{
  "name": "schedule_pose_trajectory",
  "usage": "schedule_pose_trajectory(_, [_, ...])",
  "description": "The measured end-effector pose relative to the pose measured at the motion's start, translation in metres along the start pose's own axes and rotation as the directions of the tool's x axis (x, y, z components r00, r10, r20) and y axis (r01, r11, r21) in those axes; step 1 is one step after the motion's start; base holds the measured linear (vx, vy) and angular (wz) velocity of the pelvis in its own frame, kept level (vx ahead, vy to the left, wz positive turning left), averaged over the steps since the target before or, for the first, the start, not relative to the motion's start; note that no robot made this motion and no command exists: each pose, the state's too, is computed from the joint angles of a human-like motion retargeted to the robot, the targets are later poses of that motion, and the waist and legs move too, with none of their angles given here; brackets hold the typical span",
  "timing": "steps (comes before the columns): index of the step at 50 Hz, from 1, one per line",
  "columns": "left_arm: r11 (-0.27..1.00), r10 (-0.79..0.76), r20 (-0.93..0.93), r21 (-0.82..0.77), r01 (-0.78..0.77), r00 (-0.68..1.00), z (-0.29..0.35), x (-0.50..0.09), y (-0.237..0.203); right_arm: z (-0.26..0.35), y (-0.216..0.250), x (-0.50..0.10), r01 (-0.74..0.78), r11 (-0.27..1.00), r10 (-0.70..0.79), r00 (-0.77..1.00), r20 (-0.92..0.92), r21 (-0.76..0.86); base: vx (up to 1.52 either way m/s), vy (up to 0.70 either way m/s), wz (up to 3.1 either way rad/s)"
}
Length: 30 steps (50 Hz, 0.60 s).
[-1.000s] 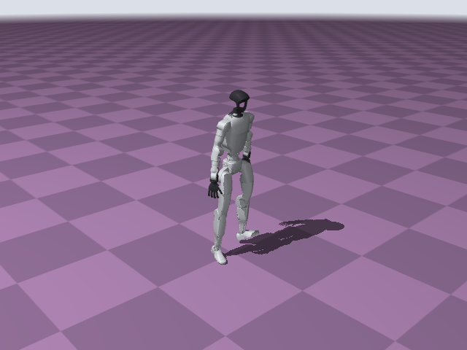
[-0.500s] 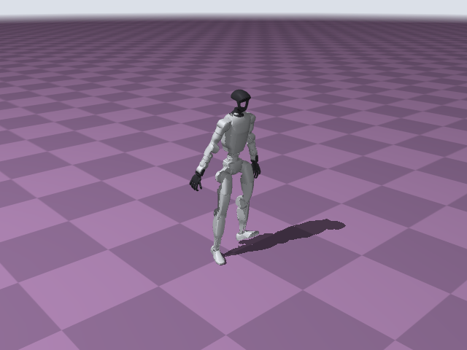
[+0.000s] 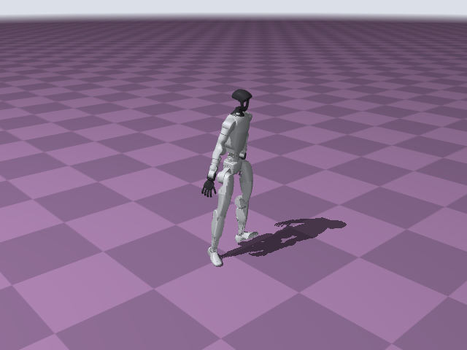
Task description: In place motions
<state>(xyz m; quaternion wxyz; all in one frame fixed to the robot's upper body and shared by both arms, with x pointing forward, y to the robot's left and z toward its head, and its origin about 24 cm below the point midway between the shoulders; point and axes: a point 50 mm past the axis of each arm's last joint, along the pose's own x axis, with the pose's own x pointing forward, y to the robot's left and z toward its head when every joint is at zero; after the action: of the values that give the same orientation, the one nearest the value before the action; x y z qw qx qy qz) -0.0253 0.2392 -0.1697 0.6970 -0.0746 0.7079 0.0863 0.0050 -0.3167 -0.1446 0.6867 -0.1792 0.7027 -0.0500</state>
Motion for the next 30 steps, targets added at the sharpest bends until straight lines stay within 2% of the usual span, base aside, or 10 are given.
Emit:
schedule_pose_trajectory(10, [1.0,0.027,0.066,0.001,-0.028,0.997,0.017,-0.003,0.011,0.007,0.003,0.0,-0.006,0.998,0.007,1.0,0.014,-0.064,-0.01,0.12,0.39])
schedule_pose_trajectory(20, [0.996,0.091,0.028,-0.02,-0.091,0.995,0.018,-0.012,0.039,0.021,0.002,0.0,0.022,0.979,-0.01,0.998,0.061,-0.202,-0.04,-0.08,0.12])
schedule_pose_trajectory(30, [0.998,0.05,0.1,-0.032,-0.047,0.994,0.046,-0.008,0.021,0.017,-0.032,-0.005,0.109,0.98,-0.104,0.994,0.042,-0.166,-0.13,-0.19,-0.61])
